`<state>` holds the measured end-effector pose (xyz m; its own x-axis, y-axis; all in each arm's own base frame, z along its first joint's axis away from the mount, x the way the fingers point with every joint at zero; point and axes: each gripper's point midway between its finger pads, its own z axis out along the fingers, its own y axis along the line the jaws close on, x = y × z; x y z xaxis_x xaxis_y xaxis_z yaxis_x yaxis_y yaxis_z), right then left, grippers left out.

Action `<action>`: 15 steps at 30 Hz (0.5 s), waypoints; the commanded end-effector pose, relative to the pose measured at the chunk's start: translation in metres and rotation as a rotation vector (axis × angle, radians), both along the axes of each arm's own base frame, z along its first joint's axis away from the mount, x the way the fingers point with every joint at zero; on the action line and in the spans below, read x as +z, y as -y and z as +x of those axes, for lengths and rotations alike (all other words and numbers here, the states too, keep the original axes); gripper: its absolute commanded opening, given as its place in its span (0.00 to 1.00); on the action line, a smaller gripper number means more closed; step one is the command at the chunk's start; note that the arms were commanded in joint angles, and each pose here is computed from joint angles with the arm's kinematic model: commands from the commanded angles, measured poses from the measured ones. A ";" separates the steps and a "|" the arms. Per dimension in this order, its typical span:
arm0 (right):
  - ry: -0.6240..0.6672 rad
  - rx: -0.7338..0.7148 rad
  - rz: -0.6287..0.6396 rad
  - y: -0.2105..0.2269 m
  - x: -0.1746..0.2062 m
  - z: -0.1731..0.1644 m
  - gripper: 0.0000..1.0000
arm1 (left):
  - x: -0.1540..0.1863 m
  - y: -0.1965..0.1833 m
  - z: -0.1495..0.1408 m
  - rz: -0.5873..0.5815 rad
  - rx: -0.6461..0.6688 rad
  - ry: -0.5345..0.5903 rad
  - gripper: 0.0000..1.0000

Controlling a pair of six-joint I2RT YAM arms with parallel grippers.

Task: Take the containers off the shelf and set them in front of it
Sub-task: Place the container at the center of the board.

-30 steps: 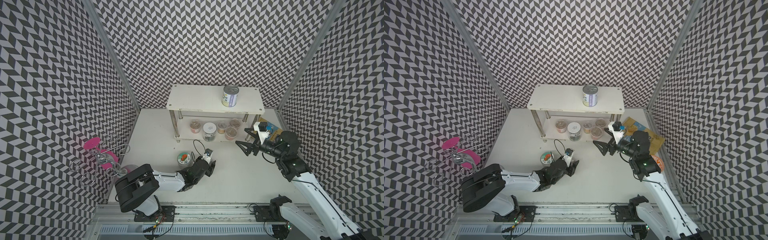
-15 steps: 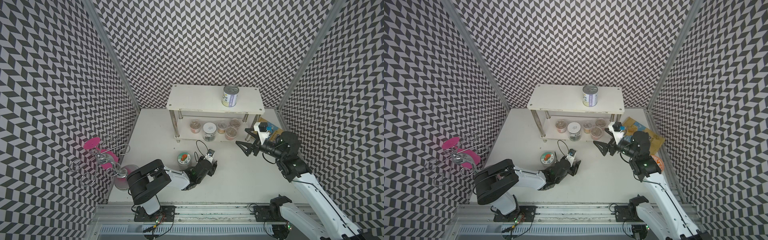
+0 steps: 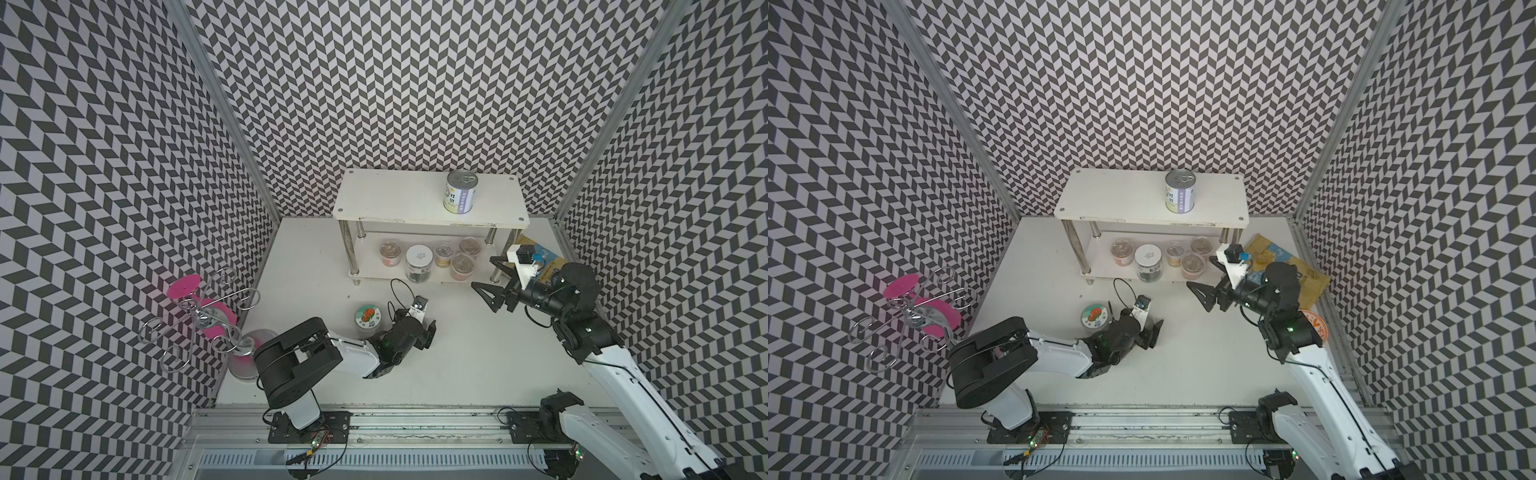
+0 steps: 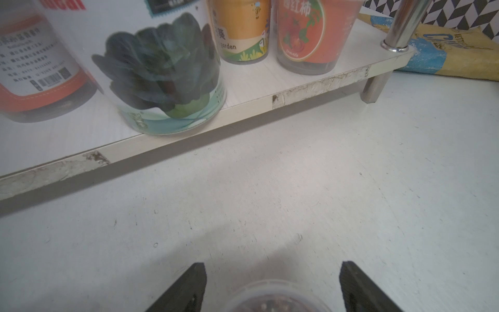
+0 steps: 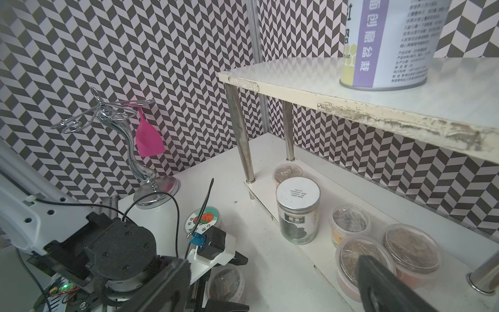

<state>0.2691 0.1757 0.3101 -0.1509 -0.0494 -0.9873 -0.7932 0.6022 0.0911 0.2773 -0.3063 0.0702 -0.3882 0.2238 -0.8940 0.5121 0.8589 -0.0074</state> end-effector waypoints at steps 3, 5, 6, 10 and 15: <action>0.027 -0.004 0.002 -0.001 0.005 0.002 0.99 | 0.030 0.003 0.009 -0.018 0.014 0.038 0.89; 0.028 -0.001 0.002 -0.001 0.006 0.001 1.00 | 0.034 0.002 0.008 -0.020 0.012 0.037 0.92; 0.026 -0.001 0.002 -0.001 0.006 0.002 1.00 | 0.038 0.002 0.007 -0.024 0.010 0.037 0.97; 0.030 0.007 0.005 -0.002 0.010 0.001 1.00 | 0.057 -0.004 0.003 -0.031 0.009 0.037 1.00; 0.030 0.018 0.015 -0.003 0.014 0.000 1.00 | 0.104 -0.005 -0.007 -0.057 -0.055 0.047 1.00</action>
<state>0.2706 0.1759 0.3082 -0.1585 -0.0506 -0.9861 -0.7917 0.6033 0.0963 0.2743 -0.3002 0.1494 -0.3411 0.1700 -0.9245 0.5241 0.8509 -0.0369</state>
